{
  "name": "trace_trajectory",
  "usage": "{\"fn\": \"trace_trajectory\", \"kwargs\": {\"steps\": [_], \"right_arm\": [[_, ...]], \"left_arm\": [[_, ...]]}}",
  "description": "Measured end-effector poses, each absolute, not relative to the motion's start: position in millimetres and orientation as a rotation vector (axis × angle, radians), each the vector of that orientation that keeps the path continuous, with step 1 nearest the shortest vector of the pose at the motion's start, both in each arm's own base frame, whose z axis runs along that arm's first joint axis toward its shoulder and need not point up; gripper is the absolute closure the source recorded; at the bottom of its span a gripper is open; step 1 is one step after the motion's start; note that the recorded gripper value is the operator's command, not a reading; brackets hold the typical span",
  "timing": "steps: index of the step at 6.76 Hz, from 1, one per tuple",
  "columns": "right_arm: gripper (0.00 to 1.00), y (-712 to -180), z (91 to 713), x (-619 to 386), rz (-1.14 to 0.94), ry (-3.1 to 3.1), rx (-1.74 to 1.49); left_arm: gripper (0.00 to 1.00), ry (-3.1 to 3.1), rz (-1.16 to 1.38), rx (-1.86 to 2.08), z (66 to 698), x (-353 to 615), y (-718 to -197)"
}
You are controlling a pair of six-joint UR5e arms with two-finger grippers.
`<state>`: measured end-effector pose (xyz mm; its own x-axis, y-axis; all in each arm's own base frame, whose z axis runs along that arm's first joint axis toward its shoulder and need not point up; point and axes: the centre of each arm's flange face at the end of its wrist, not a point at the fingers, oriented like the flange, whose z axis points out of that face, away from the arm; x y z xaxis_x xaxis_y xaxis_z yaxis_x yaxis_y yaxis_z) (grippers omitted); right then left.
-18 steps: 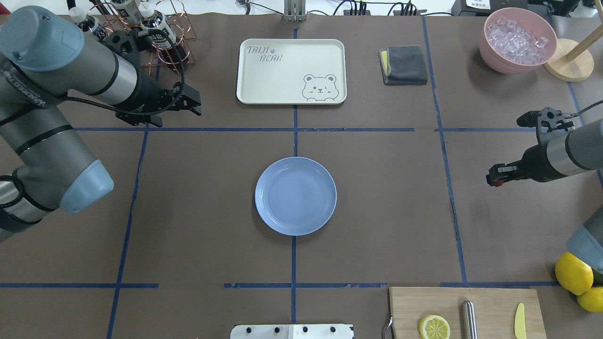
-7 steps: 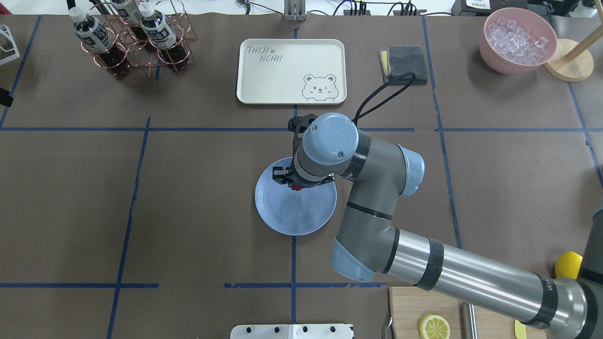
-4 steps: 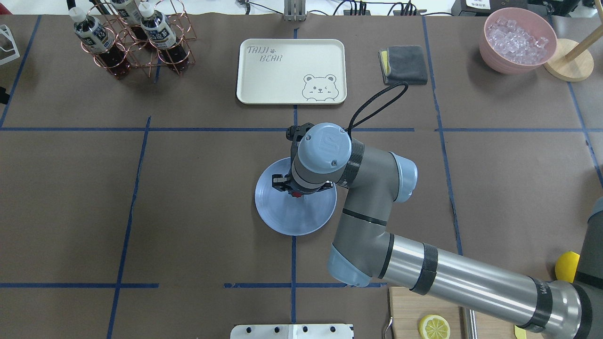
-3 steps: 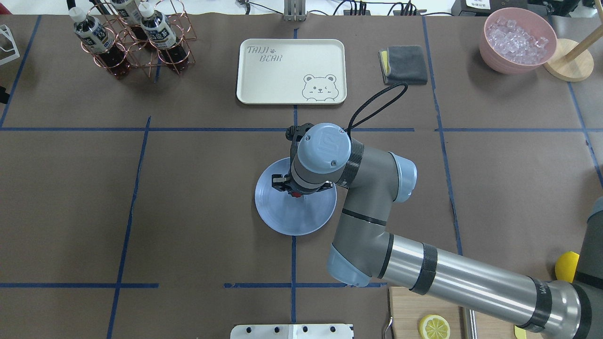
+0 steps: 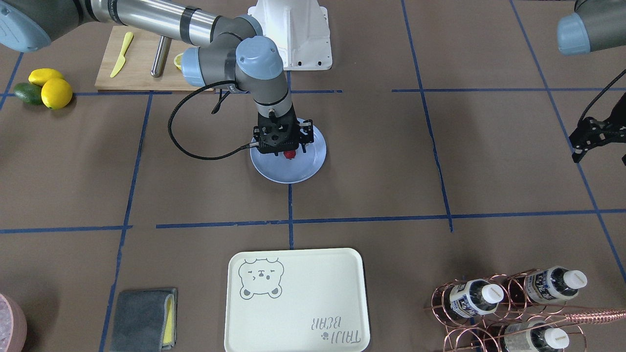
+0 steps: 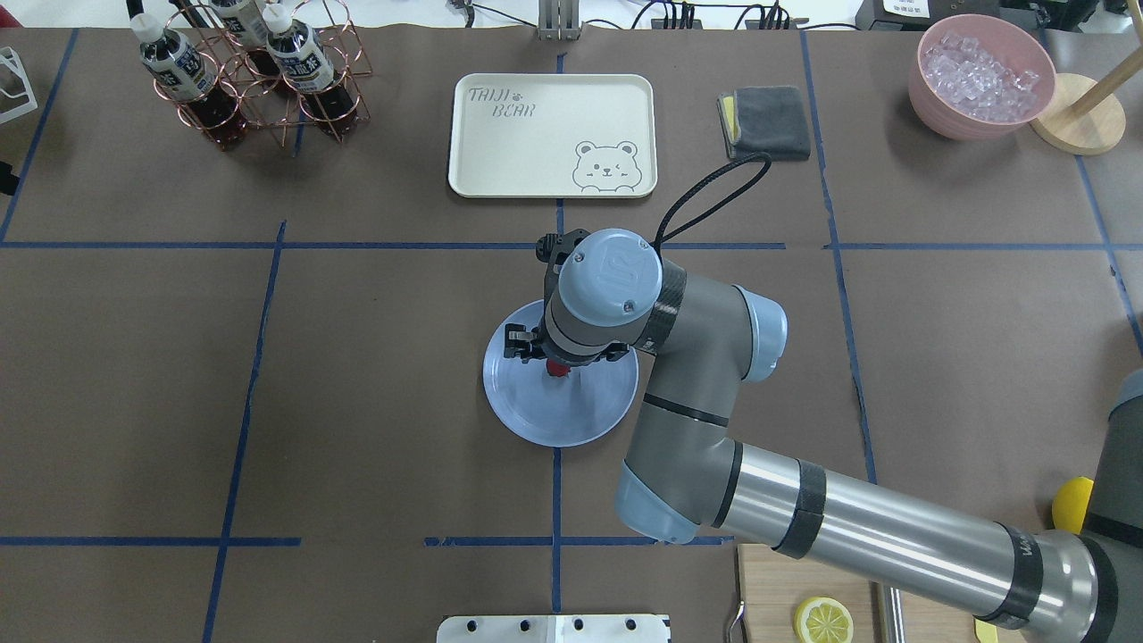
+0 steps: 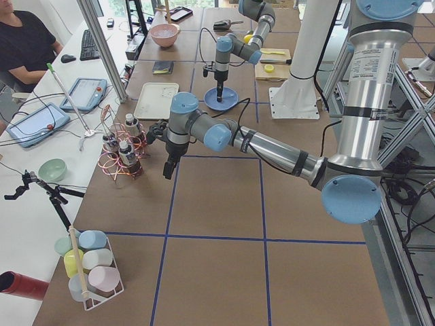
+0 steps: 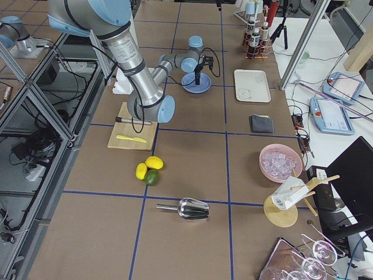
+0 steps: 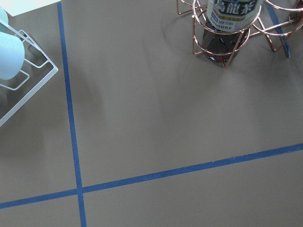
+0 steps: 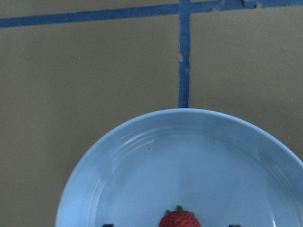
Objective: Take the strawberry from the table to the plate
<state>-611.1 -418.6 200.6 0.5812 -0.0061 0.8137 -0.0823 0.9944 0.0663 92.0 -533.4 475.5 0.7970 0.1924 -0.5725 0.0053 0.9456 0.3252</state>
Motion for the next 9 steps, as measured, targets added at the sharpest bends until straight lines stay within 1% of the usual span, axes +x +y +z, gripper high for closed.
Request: {"fn": "trace_trajectory", "kwargs": {"steps": [2,3,4,5,6,7,9], "right_arm": [[0.00,-440.5,180.5,-557.6,0.074,-0.912,0.122],[0.00,-457.8,179.3,-505.4,0.060,-0.839,0.145],[0.00,-479.3,192.5,-441.8,0.019,-0.763,0.155],[0.00,-508.7,222.5,-370.4,-0.027,-0.723,0.133],[0.00,-534.2,267.5,-296.8,-0.069,-0.720,0.097],[0.00,-547.9,317.3,-229.3,-0.113,-0.734,0.065],[0.00,-548.0,426.7,-97.7,-0.200,-0.794,0.035]], "left_arm": [[0.00,0.640,0.096,0.313,480.3,89.4,-534.8],[0.00,0.642,0.094,0.296,487.2,82.9,-535.8],[0.00,0.656,0.111,0.272,498.8,71.1,-537.1],[0.00,0.678,0.129,0.245,514.4,49.6,-538.3],[0.00,0.693,0.138,0.209,534.5,17.4,-538.0],[0.00,0.703,0.151,0.174,555.1,-11.6,-535.2],[0.00,0.740,0.173,0.120,592.6,-40.0,-523.9]]}}
